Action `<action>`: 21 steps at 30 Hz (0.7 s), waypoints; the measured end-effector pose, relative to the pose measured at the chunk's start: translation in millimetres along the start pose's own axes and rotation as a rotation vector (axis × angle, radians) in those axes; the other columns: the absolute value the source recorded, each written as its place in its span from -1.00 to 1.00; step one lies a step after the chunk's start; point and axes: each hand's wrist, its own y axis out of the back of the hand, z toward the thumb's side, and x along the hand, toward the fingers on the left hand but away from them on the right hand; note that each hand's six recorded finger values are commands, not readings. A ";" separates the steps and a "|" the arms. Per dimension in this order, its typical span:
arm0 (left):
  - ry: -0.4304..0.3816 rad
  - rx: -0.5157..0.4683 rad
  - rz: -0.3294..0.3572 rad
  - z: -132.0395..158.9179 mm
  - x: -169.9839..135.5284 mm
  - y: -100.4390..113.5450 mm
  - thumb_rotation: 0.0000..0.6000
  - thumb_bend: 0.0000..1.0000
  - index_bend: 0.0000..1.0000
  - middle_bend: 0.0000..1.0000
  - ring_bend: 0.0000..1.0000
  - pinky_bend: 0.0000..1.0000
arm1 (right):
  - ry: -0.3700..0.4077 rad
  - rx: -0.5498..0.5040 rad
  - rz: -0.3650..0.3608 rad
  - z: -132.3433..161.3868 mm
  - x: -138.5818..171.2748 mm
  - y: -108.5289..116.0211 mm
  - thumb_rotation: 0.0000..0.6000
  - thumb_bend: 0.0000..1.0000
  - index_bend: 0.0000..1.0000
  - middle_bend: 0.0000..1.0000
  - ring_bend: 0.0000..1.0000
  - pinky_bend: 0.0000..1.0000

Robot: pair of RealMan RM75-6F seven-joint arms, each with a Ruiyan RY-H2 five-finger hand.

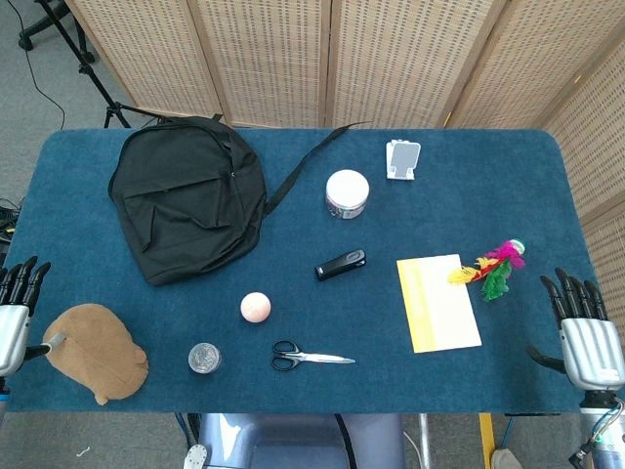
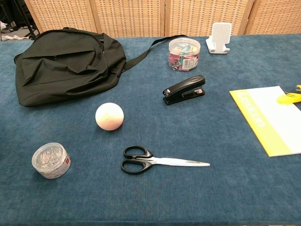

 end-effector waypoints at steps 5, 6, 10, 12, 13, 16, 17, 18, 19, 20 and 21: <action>0.002 0.001 0.003 -0.5 -0.2 0.4 1.00 -1.00 -1.00 -1.00 -1.00 -1.00 | 0.006 0.010 0.013 1.6 1.7 -2.6 1.00 -1.00 -1.00 -1.00 -1.00 -1.00; 0.002 0.000 0.004 -0.6 -0.4 0.7 1.00 -1.00 -1.00 -1.00 -1.00 -1.00 | 0.007 0.012 0.018 2.1 1.8 -3.5 1.00 -1.00 -1.00 -1.00 -1.00 -1.00; 0.005 -0.004 0.009 -1.0 -0.4 1.7 1.00 -1.00 -1.00 -1.00 -1.00 -1.00 | 0.029 0.013 0.038 8.4 -3.5 -7.6 1.00 -1.00 -1.00 -1.00 -1.00 -1.00; 0.007 -0.002 0.010 -1.0 -0.4 1.5 1.00 -1.00 -1.00 -1.00 -1.00 -1.00 | 0.050 0.013 0.051 13.4 -8.7 -10.4 1.00 -1.00 -1.00 -1.00 -1.00 -1.00; 0.008 -0.002 0.011 -0.9 -0.3 1.5 1.00 -1.00 -1.00 -1.00 -1.00 -1.00 | 0.065 0.015 0.062 16.9 -12.5 -12.4 1.00 -1.00 -1.00 -1.00 -1.00 -1.00; 0.013 0.001 0.012 -1.1 0.7 0.9 1.00 -1.00 -1.00 -1.00 -1.00 -1.00 | 0.106 0.024 0.085 28.1 -24.9 -16.2 1.00 -1.00 -1.00 -1.00 -1.00 -1.00; 0.015 0.003 0.011 -1.2 1.1 0.5 1.00 -1.00 -1.00 -1.00 -1.00 -1.00 | 0.120 0.032 0.090 32.4 -29.5 -16.8 1.00 -1.00 -1.00 -1.00 -1.00 -1.00; 0.018 0.004 0.009 -1.4 1.6 0.1 1.00 -1.00 -1.00 -1.00 -1.00 -1.00 | 0.141 0.044 0.096 39.1 -36.2 -17.3 1.00 -1.00 -1.00 -1.00 -1.00 -1.00; 0.022 0.003 0.008 -1.7 2.4 -0.4 1.00 -1.00 -1.00 -1.00 -1.00 -1.00 | 0.159 0.051 0.101 45.3 -41.5 -17.8 1.00 -1.00 -1.00 -1.00 -1.00 -1.00; 0.027 0.003 0.006 -2.1 3.1 -0.8 1.00 -1.00 -1.00 -1.00 -1.00 -1.00 | 0.179 0.058 0.106 52.6 -47.6 -17.9 1.00 -1.00 -1.00 -1.00 -1.00 -1.00; 0.032 0.003 0.005 -2.7 4.0 -1.3 1.00 -1.00 -1.00 -1.00 -1.00 -1.00 | 0.208 0.068 0.111 63.9 -56.9 -17.7 1.00 -1.00 -1.00 -1.00 -1.00 -1.00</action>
